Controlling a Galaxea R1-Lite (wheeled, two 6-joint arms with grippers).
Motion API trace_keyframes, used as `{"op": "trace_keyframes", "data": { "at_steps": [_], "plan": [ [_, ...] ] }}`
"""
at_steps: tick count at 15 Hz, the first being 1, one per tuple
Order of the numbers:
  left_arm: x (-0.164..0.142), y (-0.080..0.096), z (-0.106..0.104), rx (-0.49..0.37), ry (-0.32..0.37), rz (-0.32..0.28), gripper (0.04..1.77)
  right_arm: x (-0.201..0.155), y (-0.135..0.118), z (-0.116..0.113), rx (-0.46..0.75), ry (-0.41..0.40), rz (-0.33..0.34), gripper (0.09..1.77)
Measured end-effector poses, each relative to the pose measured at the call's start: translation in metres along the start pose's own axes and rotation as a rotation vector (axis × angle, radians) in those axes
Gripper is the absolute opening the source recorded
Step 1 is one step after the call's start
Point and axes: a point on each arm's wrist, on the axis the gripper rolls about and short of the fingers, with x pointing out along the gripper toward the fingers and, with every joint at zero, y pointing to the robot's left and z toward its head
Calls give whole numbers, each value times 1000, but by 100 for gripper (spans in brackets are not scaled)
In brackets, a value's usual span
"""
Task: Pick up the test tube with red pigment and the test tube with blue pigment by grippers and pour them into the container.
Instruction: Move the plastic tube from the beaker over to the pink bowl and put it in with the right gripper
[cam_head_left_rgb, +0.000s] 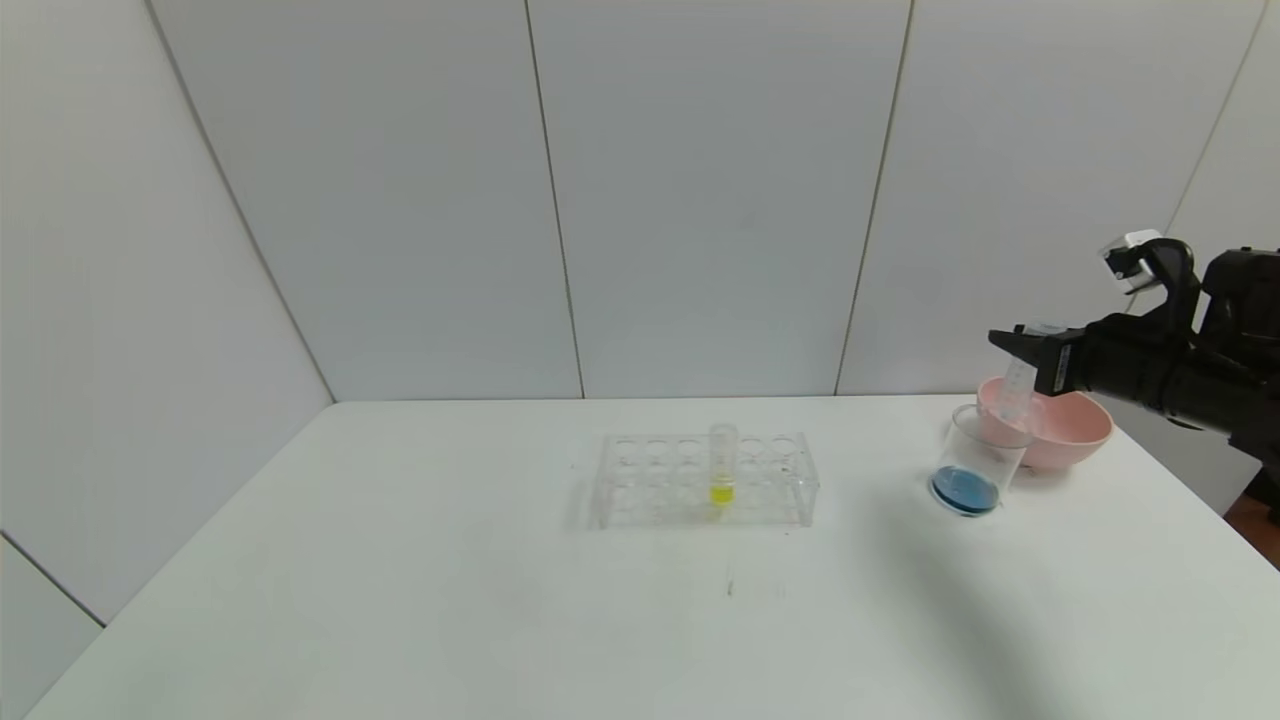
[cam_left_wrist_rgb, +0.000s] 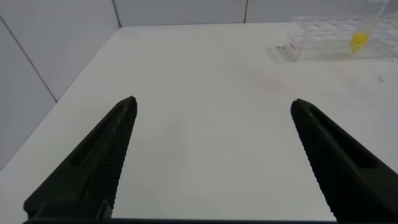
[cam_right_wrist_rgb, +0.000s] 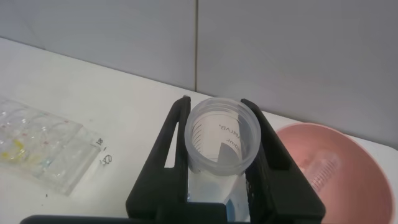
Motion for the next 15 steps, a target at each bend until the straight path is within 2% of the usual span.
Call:
{"op": "trace_keyframes", "data": {
  "at_steps": [6,12,15],
  "plan": [
    [0,0,0,0,0,0,176,0,-52,-3,3,-18,-127,58],
    [0,0,0,0,0,0,176,37,-104,-23,29,-14,-241,58],
    [0,0,0,0,0,0,176,49,-114,-35,55,-5,-251,58]
  ]
}}
